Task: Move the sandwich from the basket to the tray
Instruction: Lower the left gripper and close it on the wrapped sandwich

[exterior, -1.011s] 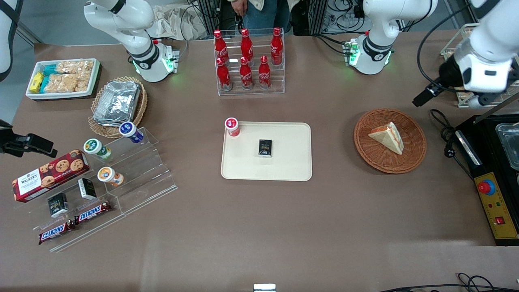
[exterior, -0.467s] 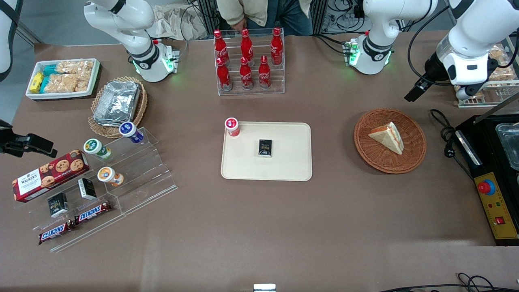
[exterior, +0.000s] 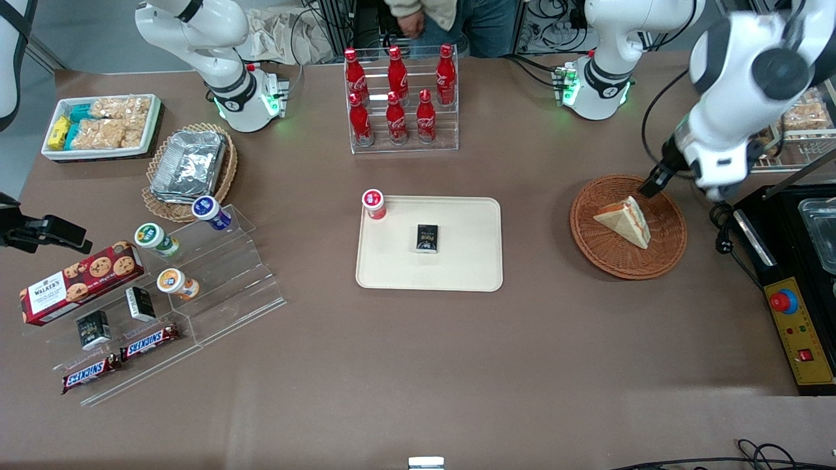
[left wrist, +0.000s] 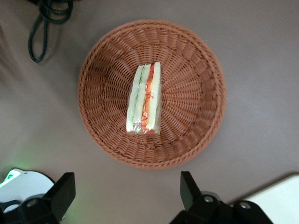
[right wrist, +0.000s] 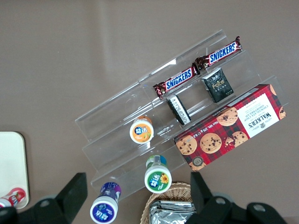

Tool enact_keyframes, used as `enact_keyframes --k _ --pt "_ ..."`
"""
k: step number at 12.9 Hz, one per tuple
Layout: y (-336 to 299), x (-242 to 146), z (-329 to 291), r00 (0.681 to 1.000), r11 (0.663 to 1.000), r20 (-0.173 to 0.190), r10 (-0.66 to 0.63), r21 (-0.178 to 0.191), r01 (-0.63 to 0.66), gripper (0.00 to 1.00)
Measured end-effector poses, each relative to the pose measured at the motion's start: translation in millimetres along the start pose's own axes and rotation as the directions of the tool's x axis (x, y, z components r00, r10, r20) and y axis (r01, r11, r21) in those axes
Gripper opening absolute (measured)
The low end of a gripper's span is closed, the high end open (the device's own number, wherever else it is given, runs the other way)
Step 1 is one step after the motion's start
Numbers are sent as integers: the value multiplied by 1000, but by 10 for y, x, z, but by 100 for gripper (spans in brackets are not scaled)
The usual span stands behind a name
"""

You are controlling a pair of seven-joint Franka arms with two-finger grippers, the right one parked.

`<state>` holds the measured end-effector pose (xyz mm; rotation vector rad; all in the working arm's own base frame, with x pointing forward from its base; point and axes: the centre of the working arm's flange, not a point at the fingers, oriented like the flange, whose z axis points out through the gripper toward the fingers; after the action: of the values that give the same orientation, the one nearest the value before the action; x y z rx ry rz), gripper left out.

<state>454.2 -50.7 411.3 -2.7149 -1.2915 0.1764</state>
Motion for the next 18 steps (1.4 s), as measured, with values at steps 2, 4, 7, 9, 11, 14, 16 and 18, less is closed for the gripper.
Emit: enact_keyframes --k 2,4,7,9,11,14,16,18 --pt "118 57 461 1000 1000 -8 7 21 -6 100" --pt "109 116 887 1000 1000 -21 -5 5 5 100" --pt "23 214 1308 1000 999 -2 -31 18 31 100" --pt "20 261 1412 999 999 4 -40 23 40 100" --pt "31 291 1511 999 999 7 -44 23 44 100" --pt "77 305 1704 999 999 13 -42 27 42 100" --pt "86 304 1784 999 999 18 -41 35 41 100" --pt "87 303 1800 999 999 20 -41 37 40 94"
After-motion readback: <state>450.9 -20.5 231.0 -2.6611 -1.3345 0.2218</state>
